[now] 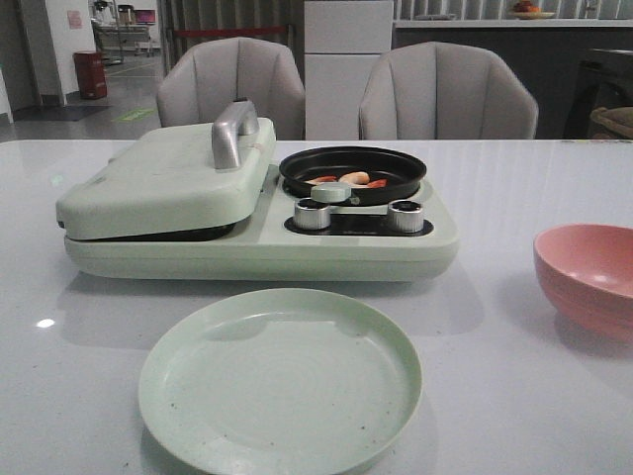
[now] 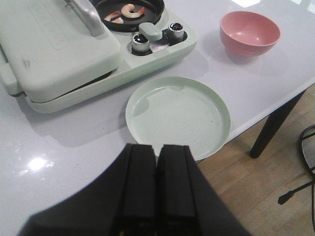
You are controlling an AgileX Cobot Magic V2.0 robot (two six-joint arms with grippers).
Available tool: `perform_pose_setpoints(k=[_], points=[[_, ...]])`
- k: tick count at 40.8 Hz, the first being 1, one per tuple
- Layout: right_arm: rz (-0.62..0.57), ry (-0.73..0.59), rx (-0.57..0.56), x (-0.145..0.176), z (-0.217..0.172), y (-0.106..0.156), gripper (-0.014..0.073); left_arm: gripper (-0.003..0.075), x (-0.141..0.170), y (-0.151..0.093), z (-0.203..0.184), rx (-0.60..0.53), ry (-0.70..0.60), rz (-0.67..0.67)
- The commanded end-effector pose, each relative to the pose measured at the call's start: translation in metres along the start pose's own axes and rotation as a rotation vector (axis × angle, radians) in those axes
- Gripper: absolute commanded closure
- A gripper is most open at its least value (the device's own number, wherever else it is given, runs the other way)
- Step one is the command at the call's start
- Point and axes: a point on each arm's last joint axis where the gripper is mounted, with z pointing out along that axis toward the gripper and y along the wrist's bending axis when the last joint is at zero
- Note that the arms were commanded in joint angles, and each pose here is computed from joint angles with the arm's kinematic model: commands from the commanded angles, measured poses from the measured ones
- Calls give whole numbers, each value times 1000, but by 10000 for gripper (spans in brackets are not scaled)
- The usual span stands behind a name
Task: Make breakfast with bread and shrimp
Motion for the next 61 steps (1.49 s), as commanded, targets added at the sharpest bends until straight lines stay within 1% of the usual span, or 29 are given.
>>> perform_pose_setpoints(k=[1, 7, 10, 11, 12, 14, 16, 19, 21, 26, 30, 31, 33, 37, 39, 42, 43, 46, 53, 56, 61], points=[[-7, -85, 0, -11, -4, 0, 560, 619, -14, -1, -4, 8, -89, -18], [-7, -85, 0, -11, -4, 0, 560, 619, -14, -1, -4, 8, -89, -18], [-7, -85, 0, -11, -4, 0, 560, 619, -12, -1, -8, -3, -110, -7], [-7, -85, 0, -11, -4, 0, 560, 619, -11, 1, -10, -35, -112, 42], [-7, -85, 0, -11, -4, 0, 560, 619, -9, 4, -14, -90, -123, 124], [-7, -85, 0, -11, -4, 0, 560, 619, -5, 11, -21, -207, -140, 229], [-7, -85, 0, -11, -4, 0, 560, 619, -1, 17, -28, -313, -157, 267], [-7, -85, 0, -11, -4, 0, 560, 619, 5, 21, -37, -426, -161, 296], [-7, -85, 0, -11, -4, 0, 560, 619, 8, 23, -41, -482, -161, 300], [-7, -85, 0, -11, -4, 0, 560, 619, 12, 26, -42, -565, -167, 302], [-7, -85, 0, -11, -4, 0, 560, 619, 17, 29, -39, -623, -199, 304], [-7, -85, 0, -11, -4, 0, 560, 619, 20, 28, -36, -623, -216, 295], [-7, -85, 0, -11, -4, 0, 560, 619, 24, 27, -31, -614, -290, 266], [-7, -85, 0, -11, -4, 0, 560, 619, 36, 27, -20, -610, -462, 209], [-7, -85, 0, -11, -4, 0, 560, 619, 47, 28, -16, -611, -534, 149], [-7, -85, 0, -11, -4, 0, 560, 619, 63, 32, -9, -617, -580, 25], [-7, -85, 0, -11, -4, 0, 560, 619, 71, 35, -5, -623, -584, -36], [-7, -85, 0, -11, -4, 0, 560, 619, 83, 39, 4, -620, -588, -107], [-7, -83, 0, -11, -4, 0, 560, 619, 99, 43, 25, -576, -628, -78], [-7, -83, 0, -11, -4, 0, 560, 619, 105, 43, 31, -553, -644, -95], [-7, -83, 0, -11, -4, 0, 560, 619, 112, 44, 38, -546, -685, -62]])
